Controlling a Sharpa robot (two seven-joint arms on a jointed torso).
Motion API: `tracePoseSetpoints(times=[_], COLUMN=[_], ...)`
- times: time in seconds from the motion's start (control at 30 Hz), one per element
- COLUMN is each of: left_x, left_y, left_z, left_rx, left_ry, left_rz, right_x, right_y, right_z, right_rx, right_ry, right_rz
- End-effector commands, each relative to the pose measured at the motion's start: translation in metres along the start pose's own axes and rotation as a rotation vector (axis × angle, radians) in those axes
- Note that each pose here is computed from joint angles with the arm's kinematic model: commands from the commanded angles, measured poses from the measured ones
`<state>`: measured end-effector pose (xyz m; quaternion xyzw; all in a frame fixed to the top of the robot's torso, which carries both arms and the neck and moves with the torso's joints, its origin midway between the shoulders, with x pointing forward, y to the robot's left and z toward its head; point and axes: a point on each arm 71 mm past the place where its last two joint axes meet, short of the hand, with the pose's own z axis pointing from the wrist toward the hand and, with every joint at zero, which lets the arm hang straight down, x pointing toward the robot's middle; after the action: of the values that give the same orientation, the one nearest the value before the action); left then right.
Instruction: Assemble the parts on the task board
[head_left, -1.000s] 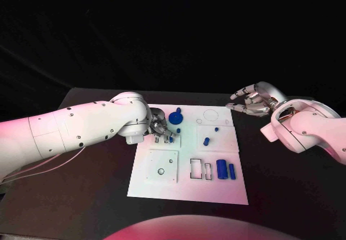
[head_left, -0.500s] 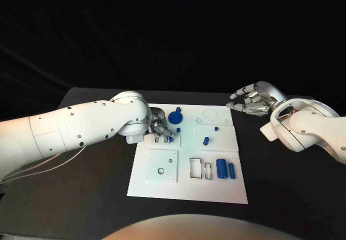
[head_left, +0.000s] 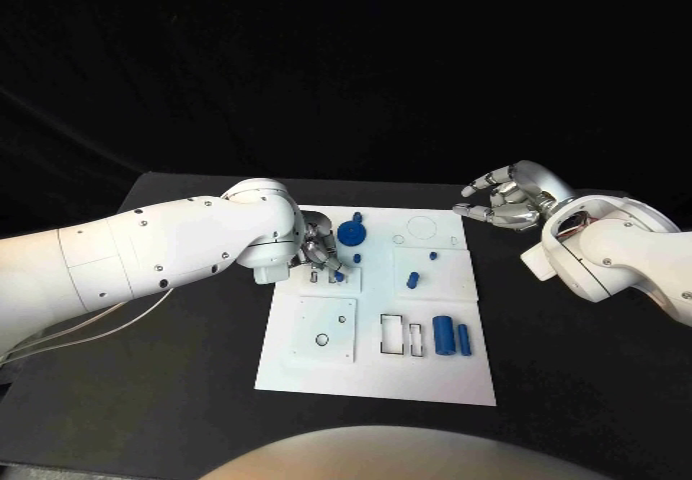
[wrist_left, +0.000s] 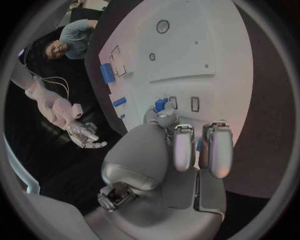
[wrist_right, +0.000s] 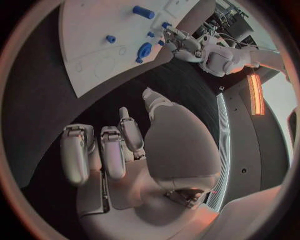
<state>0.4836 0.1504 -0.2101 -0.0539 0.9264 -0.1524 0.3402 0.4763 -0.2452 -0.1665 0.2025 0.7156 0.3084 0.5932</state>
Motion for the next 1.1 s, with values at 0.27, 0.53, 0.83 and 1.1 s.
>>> tracePoseSetpoints(times=[0.27, 0.53, 0.83, 1.1], left_x=[0.0039, 0.0030, 0.0011, -0.0005], left_y=[-0.0007, 0.0008, 0.0037, 0.0090], left_z=[0.0007, 0.0001, -0.0011, -0.0039], left_rx=[0.021, 0.025, 0.036, 0.034], left_ry=[0.030, 0.020, 0.001, -0.017], left_rz=[-0.017, -0.026, -0.062, -0.087], right_x=[0.0015, 0.0012, 0.0009, 0.0005], right_y=[-0.0012, -0.0022, -0.0031, -0.0038], right_z=[0.0001, 0.0002, 0.0002, -0.0001], right_rx=[0.002, 0.006, 0.008, 0.009], right_ry=[0.012, 0.010, 0.009, 0.007], right_rz=[-0.014, -0.014, -0.014, -0.015])
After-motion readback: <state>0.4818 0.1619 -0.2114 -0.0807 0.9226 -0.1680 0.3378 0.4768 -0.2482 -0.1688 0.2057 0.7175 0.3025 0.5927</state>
